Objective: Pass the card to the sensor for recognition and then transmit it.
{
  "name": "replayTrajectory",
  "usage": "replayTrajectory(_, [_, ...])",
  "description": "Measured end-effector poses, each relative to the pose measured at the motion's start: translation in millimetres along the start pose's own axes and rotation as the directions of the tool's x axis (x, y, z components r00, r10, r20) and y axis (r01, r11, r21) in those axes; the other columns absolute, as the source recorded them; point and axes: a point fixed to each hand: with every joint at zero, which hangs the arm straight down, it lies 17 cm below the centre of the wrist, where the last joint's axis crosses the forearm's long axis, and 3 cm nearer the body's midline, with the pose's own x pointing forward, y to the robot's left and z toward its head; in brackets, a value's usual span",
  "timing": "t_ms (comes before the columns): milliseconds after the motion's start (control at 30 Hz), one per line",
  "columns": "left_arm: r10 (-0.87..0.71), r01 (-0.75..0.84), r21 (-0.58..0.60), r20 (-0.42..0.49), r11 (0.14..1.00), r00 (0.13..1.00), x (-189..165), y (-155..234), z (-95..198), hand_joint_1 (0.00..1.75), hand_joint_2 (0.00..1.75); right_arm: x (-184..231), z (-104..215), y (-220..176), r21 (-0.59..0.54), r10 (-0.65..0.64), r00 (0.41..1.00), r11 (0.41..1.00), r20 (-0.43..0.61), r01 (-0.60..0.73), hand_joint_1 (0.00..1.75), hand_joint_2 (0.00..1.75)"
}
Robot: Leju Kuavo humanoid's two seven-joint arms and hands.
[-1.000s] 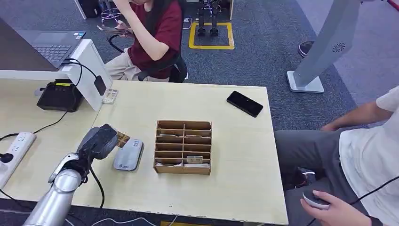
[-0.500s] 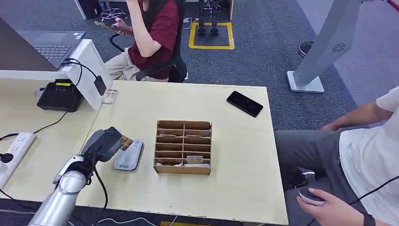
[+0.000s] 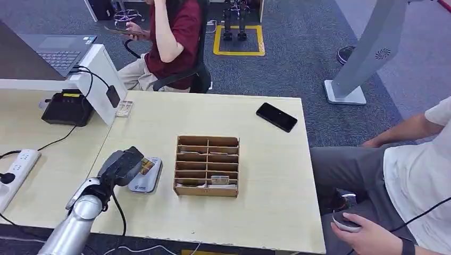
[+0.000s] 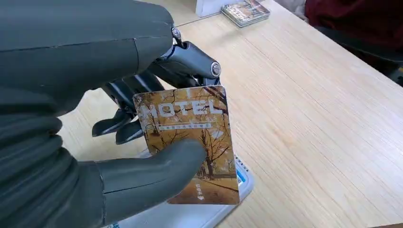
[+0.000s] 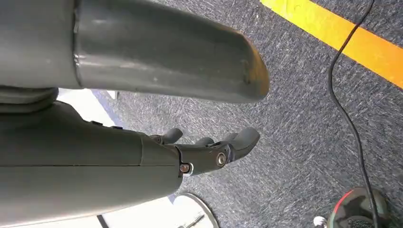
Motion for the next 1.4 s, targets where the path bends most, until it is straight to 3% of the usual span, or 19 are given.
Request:
replayTrajectory(600, [-0.024,0.026,0.035,-0.052,0.999,0.998,-12,-10,-2,1.75,1.75,8,-2,-5,-0.009,0.009,1.0,1.0,0.023,-0.008,0.0,0.0])
replayTrajectory(1400, [-0.188,0.197,0.081,-0.103,0.977,0.977,-30,-4,-3,1.75,1.75,15,-3,-6,-0.02,0.01,0.999,1.0,0.049,-0.009,0.0,0.0])
